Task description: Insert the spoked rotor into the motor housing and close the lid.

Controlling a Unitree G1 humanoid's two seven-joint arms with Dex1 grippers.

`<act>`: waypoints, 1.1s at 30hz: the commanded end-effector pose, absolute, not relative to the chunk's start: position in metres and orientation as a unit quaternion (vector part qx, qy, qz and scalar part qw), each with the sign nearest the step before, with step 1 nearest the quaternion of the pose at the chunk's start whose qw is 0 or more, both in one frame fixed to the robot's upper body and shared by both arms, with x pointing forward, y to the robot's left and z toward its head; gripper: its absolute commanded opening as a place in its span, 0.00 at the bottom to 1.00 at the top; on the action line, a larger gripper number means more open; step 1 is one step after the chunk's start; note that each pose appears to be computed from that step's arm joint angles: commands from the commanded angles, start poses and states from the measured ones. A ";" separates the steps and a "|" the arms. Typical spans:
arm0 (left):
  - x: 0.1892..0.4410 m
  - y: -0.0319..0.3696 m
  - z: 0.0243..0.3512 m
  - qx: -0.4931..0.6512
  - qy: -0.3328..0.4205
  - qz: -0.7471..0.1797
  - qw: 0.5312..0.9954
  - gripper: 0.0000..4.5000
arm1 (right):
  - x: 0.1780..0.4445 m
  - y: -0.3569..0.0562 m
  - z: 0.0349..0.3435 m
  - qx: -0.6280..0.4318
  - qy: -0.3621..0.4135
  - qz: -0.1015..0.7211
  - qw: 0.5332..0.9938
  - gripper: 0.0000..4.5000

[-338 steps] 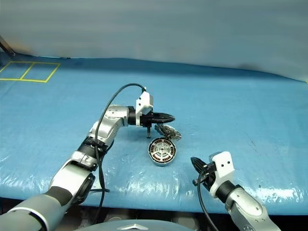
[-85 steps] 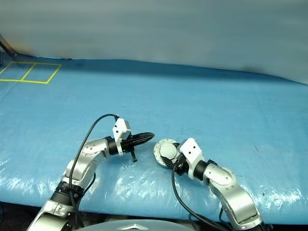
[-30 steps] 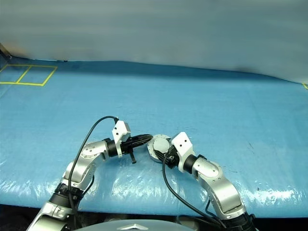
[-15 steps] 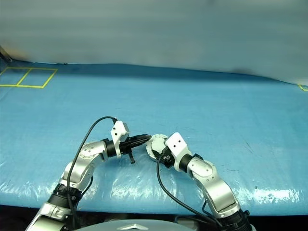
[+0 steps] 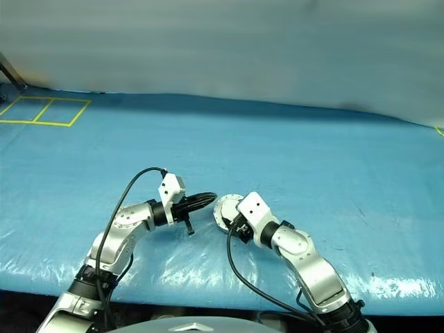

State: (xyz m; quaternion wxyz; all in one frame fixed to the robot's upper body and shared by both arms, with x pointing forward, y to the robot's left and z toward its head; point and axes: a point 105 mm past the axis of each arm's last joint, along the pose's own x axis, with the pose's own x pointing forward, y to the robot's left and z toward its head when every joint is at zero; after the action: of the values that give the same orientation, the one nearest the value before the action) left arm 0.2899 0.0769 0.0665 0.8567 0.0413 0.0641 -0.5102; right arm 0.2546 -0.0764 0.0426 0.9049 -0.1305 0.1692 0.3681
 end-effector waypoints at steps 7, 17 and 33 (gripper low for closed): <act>0.288 0.074 0.081 0.053 0.036 -0.516 0.854 0.00 | 0.216 -0.133 -0.038 -0.118 0.393 0.297 0.862 0.68; 0.285 0.068 0.073 0.068 0.044 -0.532 0.843 0.00 | 0.200 -0.100 -0.009 -0.089 0.311 0.421 0.848 0.68; 0.269 0.051 0.048 0.099 0.082 -0.578 0.806 0.00 | 0.206 -0.102 -0.010 -0.096 0.305 0.400 0.859 0.68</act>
State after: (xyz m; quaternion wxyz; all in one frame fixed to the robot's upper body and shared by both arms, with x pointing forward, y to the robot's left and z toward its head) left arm 0.2700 0.0571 0.0470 0.8109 0.0934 0.0892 -0.5707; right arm 0.2310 -0.0896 0.0481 0.8882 -0.1043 0.1751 0.4119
